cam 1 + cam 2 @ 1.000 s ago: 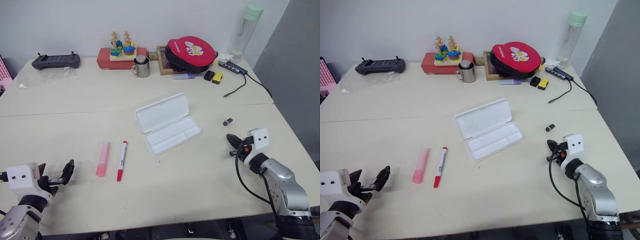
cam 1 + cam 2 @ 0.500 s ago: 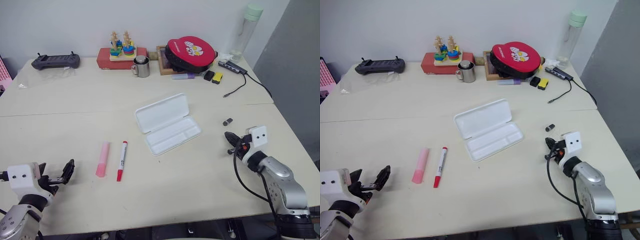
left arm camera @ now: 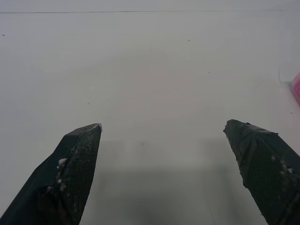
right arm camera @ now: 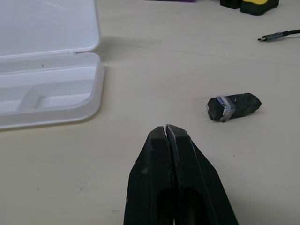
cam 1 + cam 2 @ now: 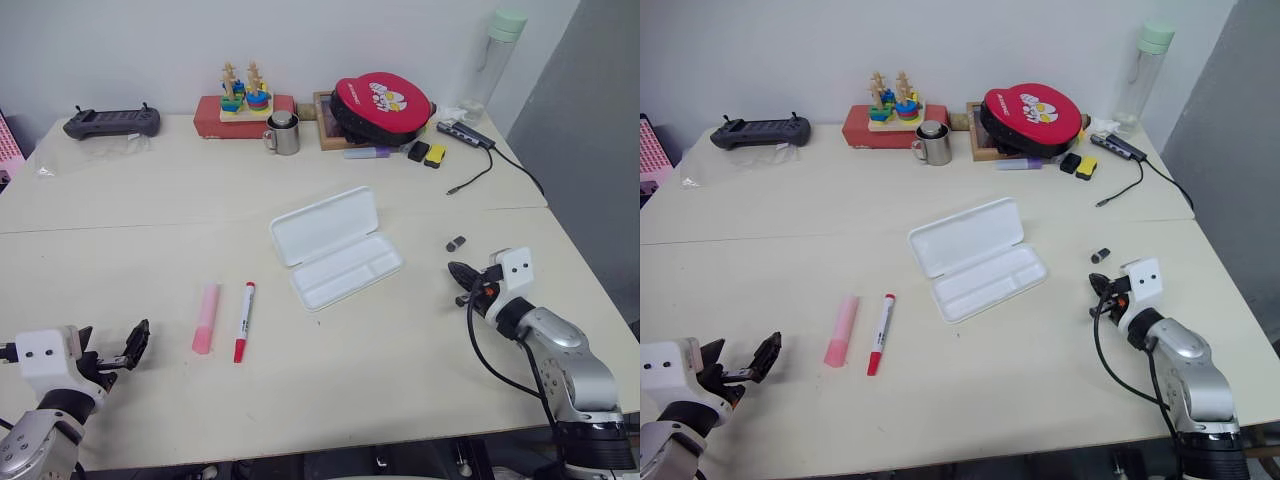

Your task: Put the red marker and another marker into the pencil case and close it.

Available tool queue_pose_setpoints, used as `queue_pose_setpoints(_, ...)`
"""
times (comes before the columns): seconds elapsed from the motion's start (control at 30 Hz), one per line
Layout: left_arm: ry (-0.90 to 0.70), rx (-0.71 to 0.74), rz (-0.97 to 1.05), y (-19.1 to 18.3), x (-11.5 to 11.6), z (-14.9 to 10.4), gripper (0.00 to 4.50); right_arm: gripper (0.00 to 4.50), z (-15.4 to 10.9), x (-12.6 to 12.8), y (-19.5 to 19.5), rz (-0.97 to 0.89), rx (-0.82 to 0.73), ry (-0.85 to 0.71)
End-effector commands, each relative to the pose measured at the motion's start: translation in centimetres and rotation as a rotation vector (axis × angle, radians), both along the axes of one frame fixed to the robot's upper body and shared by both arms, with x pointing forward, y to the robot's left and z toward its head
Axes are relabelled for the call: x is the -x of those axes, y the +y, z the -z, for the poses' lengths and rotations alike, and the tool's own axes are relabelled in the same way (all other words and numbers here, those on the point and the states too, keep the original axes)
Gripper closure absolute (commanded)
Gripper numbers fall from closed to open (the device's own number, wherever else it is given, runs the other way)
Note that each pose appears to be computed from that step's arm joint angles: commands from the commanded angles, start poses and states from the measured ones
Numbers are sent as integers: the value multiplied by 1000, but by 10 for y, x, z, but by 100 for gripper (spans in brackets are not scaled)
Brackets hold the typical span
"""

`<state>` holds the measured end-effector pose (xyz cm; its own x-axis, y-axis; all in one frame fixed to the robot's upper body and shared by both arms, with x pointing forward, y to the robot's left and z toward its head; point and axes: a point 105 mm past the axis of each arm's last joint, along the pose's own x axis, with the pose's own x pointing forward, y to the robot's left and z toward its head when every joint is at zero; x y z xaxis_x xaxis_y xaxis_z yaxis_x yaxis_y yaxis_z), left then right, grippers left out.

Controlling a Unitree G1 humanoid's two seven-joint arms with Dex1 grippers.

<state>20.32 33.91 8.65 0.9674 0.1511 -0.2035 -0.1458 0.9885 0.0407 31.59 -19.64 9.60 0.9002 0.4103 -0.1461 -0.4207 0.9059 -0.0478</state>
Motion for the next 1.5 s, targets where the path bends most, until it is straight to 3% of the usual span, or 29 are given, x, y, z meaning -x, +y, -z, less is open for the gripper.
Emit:
queue_pose_setpoints(0.03, -36, -31, 46, -1, -1, -15, 0, 447, -4, 2, -2, -29, 34, -33)
queue_pose_setpoints(0.27, 41, 13, 234, -8, 10, -29, 0, 447, -11, 4, 6, -187, 94, -43)
queue_pose_setpoints(0.53, 161, -51, 399, -8, 19, -40, 0, 447, -28, -2, 18, -401, 132, -35)
queue_pose_setpoints(0.67, 171, -76, 417, -7, 16, -40, 0, 380, -29, 3, 30, -538, 212, -60)
queue_pose_setpoints(1.17, 177, -113, 461, -15, 11, -41, 0, 2, -43, -24, 59, -822, 473, -172)
queue_pose_setpoints(1.5, 176, -129, 476, -18, 9, -42, 0, 2, -48, -25, 97, -1091, 568, -174)
